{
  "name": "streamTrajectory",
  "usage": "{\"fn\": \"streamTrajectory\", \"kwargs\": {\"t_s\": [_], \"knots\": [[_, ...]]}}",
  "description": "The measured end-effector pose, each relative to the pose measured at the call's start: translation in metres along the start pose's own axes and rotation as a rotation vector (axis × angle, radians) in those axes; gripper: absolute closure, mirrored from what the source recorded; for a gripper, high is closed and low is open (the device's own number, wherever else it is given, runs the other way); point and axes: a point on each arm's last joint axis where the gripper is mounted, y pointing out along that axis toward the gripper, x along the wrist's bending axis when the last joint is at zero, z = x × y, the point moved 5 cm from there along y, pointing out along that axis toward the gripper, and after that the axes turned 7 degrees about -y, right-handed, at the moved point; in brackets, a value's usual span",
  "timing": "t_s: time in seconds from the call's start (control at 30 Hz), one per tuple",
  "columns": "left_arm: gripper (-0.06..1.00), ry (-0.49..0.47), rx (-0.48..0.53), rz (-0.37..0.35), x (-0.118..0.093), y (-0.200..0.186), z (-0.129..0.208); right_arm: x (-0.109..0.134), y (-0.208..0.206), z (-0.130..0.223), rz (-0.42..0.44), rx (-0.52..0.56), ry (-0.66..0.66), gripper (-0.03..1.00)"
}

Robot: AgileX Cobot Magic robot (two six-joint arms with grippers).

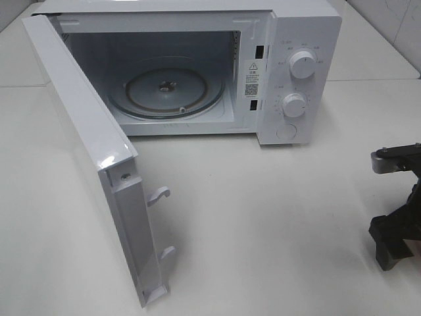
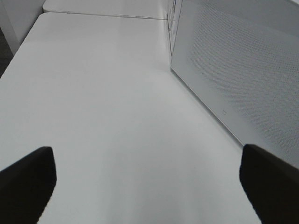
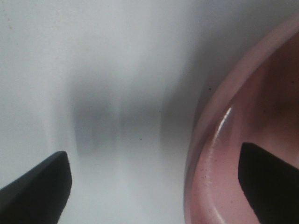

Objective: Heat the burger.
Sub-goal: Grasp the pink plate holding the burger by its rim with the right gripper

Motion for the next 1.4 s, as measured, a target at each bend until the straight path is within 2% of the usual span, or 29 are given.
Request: {"fn": "streamTrajectory", "kwargs": {"t_s": [0.23, 0.4, 0.47, 0.77, 0.83, 0.87, 0.93, 1.03, 1.1, 1.13, 1.2, 1.23, 1.27, 1.4], "knots": [[-0.05, 0.000, 0.000, 0.000, 0.000, 0.000, 0.000, -0.006, 0.007, -0.002, 0.042, 0.004, 0.008, 0.12], [-0.05, 0.000, 0.000, 0.000, 0.000, 0.000, 0.000, -0.007, 0.008, -0.004, 0.051, -0.011, 0.003, 0.17], [-0.05, 0.000, 0.000, 0.000, 0.000, 0.000, 0.000, -0.008, 0.008, -0.006, 0.057, -0.020, 0.000, 0.23], [-0.05, 0.000, 0.000, 0.000, 0.000, 0.000, 0.000, -0.010, 0.007, -0.007, 0.070, -0.030, -0.001, 0.34], [-0.05, 0.000, 0.000, 0.000, 0.000, 0.000, 0.000, -0.012, 0.009, -0.007, 0.084, -0.025, 0.011, 0.43], [-0.05, 0.000, 0.000, 0.000, 0.000, 0.000, 0.000, -0.012, 0.009, -0.007, 0.084, -0.025, 0.011, 0.43], [-0.05, 0.000, 0.000, 0.000, 0.000, 0.000, 0.000, -0.014, 0.013, -0.006, 0.102, -0.009, 0.045, 0.55], [-0.05, 0.000, 0.000, 0.000, 0.000, 0.000, 0.000, -0.014, 0.013, -0.006, 0.104, -0.007, 0.053, 0.59], [-0.05, 0.000, 0.000, 0.000, 0.000, 0.000, 0.000, -0.016, 0.013, -0.005, 0.117, -0.007, 0.050, 0.75], [-0.05, 0.000, 0.000, 0.000, 0.000, 0.000, 0.000, -0.016, 0.013, -0.005, 0.117, -0.007, 0.050, 0.75], [-0.05, 0.000, 0.000, 0.000, 0.000, 0.000, 0.000, -0.017, 0.013, -0.005, 0.125, -0.007, 0.040, 0.88], [-0.05, 0.000, 0.000, 0.000, 0.000, 0.000, 0.000, -0.017, 0.013, -0.005, 0.125, -0.007, 0.040, 0.88], [-0.05, 0.000, 0.000, 0.000, 0.000, 0.000, 0.000, -0.017, 0.013, -0.005, 0.126, -0.003, 0.045, 0.92], [-0.05, 0.000, 0.000, 0.000, 0.000, 0.000, 0.000, -0.018, 0.013, -0.005, 0.129, -0.004, 0.035, 0.94]]}}
